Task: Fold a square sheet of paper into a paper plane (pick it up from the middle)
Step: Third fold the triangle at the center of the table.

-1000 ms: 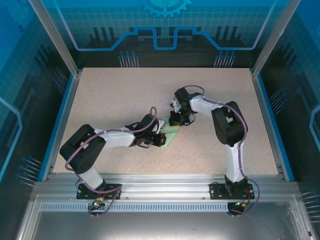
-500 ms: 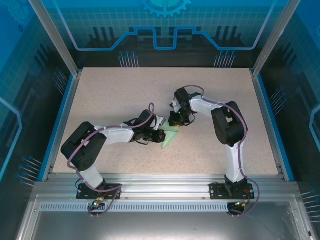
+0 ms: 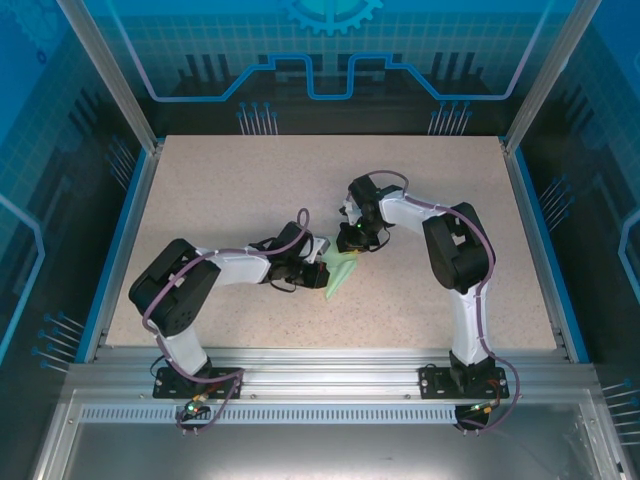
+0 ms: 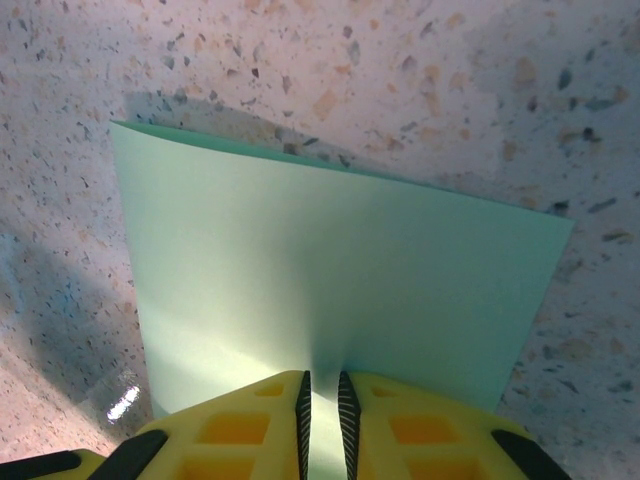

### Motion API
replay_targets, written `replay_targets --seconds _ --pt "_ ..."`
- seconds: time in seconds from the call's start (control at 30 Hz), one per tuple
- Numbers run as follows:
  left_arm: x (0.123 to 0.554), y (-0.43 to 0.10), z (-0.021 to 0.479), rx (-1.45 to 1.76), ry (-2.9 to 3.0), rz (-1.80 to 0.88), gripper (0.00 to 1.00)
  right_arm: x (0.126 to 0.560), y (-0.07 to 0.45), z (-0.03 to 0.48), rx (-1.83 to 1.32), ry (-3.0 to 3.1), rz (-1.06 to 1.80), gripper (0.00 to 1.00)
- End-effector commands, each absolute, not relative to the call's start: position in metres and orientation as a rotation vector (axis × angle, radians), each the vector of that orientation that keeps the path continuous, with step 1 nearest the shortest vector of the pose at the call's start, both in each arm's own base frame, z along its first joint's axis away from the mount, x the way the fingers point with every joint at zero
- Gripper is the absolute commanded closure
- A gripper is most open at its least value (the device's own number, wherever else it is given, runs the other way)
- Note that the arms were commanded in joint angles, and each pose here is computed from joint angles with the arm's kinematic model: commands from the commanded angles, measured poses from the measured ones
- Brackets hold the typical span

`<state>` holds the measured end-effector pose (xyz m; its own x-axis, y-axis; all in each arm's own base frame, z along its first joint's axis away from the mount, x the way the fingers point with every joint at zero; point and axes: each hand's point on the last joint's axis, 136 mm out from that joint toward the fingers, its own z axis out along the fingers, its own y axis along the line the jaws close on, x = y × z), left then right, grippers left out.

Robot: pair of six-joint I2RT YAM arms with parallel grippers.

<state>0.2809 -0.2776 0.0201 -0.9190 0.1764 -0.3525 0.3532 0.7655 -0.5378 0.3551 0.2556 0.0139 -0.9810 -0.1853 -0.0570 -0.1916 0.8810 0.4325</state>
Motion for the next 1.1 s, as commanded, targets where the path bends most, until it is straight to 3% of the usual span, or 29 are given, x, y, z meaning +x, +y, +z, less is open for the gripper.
replay_targets --seconds 0.0,0.7,1.07 --pt "0.284 -0.283 0.025 0.423 2.668 -0.945 0.99 0.337 0.254 0.000 -0.330 3.117 0.649 0.81" --pt "0.282 -0.280 0.014 0.398 2.694 -0.935 0.99 0.339 0.255 0.007 -0.322 3.098 0.661 0.79" --pt "0.278 -0.279 0.014 0.409 2.694 -0.945 0.99 0.348 0.232 0.071 -0.142 2.912 0.755 0.76"
